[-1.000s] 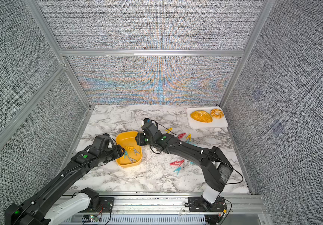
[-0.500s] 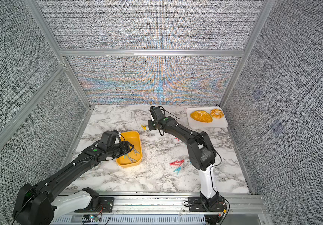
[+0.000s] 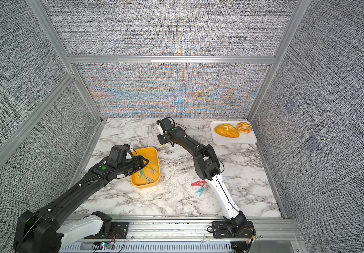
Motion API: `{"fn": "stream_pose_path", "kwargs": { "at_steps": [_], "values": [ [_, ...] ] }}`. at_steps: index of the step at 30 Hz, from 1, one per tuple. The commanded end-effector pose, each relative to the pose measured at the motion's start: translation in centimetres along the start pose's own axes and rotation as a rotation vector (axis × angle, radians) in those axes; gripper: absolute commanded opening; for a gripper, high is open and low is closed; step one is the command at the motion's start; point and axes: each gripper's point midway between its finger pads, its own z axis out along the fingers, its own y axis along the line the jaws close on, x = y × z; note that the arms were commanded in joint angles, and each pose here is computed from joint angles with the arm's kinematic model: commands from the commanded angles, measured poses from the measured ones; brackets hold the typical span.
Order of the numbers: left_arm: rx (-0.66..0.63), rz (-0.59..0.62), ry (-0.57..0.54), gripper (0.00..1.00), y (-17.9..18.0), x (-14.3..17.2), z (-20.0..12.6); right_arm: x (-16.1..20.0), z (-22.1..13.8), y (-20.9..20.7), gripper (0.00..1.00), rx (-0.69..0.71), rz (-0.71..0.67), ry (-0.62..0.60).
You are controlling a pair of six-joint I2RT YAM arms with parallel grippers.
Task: Put the clothespins into the storage box
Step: Pick up the clothespin from the center of the board.
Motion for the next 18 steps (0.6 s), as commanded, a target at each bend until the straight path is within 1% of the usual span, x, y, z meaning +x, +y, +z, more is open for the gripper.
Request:
{"fn": "stream_pose_path", "kwargs": {
  "at_steps": [1, 8, 13, 17, 18],
  "values": [
    [-0.005, 0.002, -0.002, 0.72, 0.3, 0.1, -0.1, 1.2, 0.8, -0.2, 0.45, 0.030, -0.033, 0.047],
    [-0.011, 0.001, 0.001, 0.72, 0.5, 0.1, 0.0, 2.2, 1.9, -1.2, 0.46, 0.089, -0.035, 0.062],
    [-0.012, 0.001, 0.008, 0.72, 0.5, 0.2, 0.1, 2.4, 2.3, -1.0, 0.46, 0.076, -0.039, 0.064],
    [-0.014, 0.000, 0.009, 0.72, 0.6, 0.2, 0.2, 2.7, 2.7, -0.7, 0.40, 0.062, -0.041, 0.073],
    [-0.014, 0.000, 0.010, 0.72, 0.6, 0.2, 0.3, 2.7, 2.7, -0.6, 0.37, 0.062, -0.043, 0.074]
  ]
}}
